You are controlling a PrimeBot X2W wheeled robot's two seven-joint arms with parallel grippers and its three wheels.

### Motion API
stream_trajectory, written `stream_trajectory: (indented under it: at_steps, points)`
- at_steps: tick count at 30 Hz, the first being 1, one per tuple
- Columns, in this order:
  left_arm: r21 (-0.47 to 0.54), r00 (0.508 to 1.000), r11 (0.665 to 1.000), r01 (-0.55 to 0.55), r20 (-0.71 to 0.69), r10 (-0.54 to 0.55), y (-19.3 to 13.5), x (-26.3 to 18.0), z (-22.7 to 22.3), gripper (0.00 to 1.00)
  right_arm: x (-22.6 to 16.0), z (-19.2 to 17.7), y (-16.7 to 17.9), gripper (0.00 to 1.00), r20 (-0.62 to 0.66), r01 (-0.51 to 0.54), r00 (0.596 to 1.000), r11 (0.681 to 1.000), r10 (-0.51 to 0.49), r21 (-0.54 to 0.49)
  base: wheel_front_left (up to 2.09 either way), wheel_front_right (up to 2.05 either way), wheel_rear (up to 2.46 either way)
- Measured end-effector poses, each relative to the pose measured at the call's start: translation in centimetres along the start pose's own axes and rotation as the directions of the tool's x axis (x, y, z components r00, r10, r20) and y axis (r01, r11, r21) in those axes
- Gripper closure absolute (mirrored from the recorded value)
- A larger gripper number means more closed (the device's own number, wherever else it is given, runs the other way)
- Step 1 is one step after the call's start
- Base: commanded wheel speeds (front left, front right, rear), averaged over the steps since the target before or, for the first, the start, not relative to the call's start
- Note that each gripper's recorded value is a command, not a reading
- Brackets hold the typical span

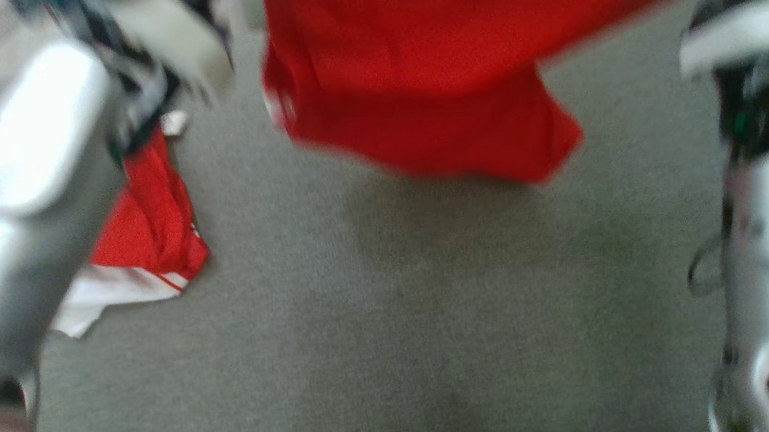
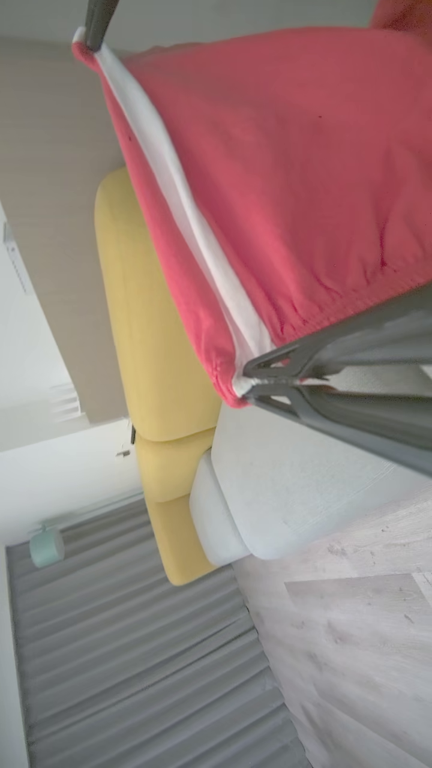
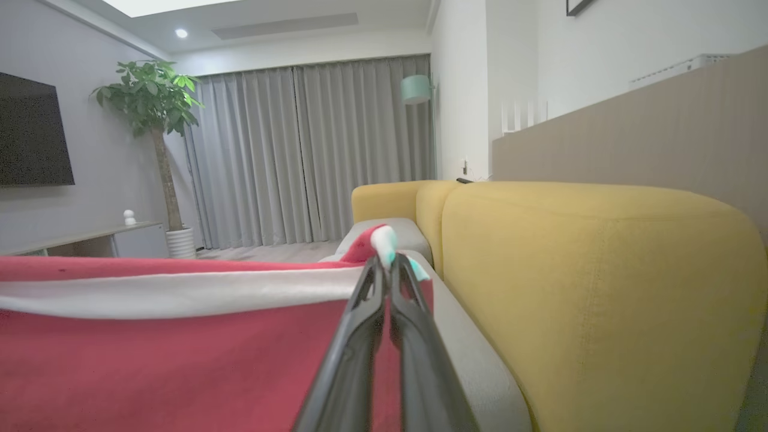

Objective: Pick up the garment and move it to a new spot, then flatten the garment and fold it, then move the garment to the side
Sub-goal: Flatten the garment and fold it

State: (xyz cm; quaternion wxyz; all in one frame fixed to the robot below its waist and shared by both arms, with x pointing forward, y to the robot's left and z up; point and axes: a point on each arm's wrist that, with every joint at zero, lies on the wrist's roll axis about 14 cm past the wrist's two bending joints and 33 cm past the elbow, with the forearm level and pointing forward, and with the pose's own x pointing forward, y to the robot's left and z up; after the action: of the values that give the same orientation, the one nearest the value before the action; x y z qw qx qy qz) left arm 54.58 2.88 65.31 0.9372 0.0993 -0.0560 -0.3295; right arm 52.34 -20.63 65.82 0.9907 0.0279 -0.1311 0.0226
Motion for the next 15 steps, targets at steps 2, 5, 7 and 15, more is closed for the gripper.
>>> stream_trajectory:
  at_steps: [2,5,7,15]
  points:
    - [0.003,0.999,1.000,-0.026,0.033,0.025,1.7,1.9,0.6,1.00,2.7,0.1,0.0,1.00,0.018,-0.004,1.000,1.000,0.003,0.016,0.00,0.00,0.00]
    - [-0.016,0.995,0.997,-0.074,0.072,0.075,4.1,4.2,0.3,1.00,6.0,-0.6,-0.3,1.00,0.024,0.008,1.000,0.997,-0.010,0.077,0.00,0.00,0.00]
    - [-0.028,0.990,0.994,-0.104,0.089,0.106,5.1,5.2,-0.4,1.00,7.5,-0.9,-0.6,1.00,0.043,0.019,0.999,0.998,-0.022,0.054,0.00,0.00,0.00]
    - [-0.083,0.972,0.993,-0.079,0.215,0.096,3.9,7.2,0.8,1.00,9.0,-2.9,-1.6,1.00,0.038,0.047,0.998,0.999,-0.047,0.012,0.00,0.00,0.00]
